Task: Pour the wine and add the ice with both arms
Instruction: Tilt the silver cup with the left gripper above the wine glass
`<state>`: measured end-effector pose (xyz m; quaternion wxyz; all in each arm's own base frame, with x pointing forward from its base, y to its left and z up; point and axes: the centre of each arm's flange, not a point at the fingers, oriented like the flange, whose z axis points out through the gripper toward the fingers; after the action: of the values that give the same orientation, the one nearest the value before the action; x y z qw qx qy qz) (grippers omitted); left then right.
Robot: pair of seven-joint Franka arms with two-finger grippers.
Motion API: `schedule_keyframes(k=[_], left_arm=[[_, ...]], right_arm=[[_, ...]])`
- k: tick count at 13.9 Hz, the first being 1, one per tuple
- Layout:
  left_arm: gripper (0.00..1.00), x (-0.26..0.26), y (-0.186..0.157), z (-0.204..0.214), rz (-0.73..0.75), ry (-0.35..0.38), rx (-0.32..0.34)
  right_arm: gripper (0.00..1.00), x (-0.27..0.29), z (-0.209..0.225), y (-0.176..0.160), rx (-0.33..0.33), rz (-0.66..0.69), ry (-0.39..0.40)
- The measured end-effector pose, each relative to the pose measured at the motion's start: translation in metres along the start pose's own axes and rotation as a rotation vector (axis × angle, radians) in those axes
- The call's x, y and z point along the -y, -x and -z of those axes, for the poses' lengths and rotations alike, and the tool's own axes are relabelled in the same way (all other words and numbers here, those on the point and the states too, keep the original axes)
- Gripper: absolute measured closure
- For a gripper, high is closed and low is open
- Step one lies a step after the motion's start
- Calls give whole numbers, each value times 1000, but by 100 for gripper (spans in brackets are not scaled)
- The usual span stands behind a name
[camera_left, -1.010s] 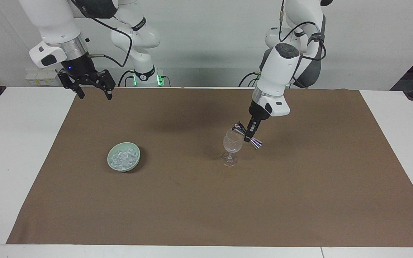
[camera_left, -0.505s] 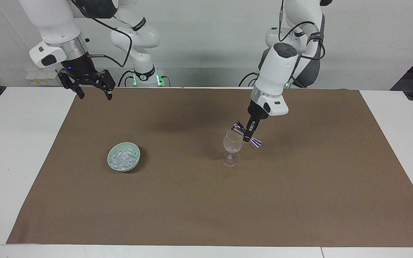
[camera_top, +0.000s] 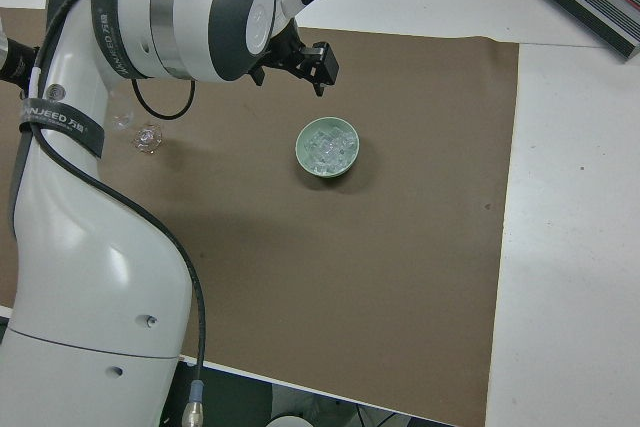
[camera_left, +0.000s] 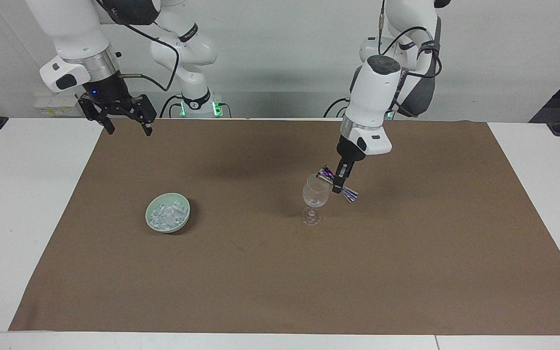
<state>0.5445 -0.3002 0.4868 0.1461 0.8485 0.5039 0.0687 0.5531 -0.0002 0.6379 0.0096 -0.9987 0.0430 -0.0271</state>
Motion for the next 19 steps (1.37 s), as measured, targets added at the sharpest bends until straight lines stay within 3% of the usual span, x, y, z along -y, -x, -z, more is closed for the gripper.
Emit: schedule_keyframes(k=[19], left_arm=[[79,-1,2,1,-8,5,-7]], right_arm=[[0,0,0,0,0,0,0]])
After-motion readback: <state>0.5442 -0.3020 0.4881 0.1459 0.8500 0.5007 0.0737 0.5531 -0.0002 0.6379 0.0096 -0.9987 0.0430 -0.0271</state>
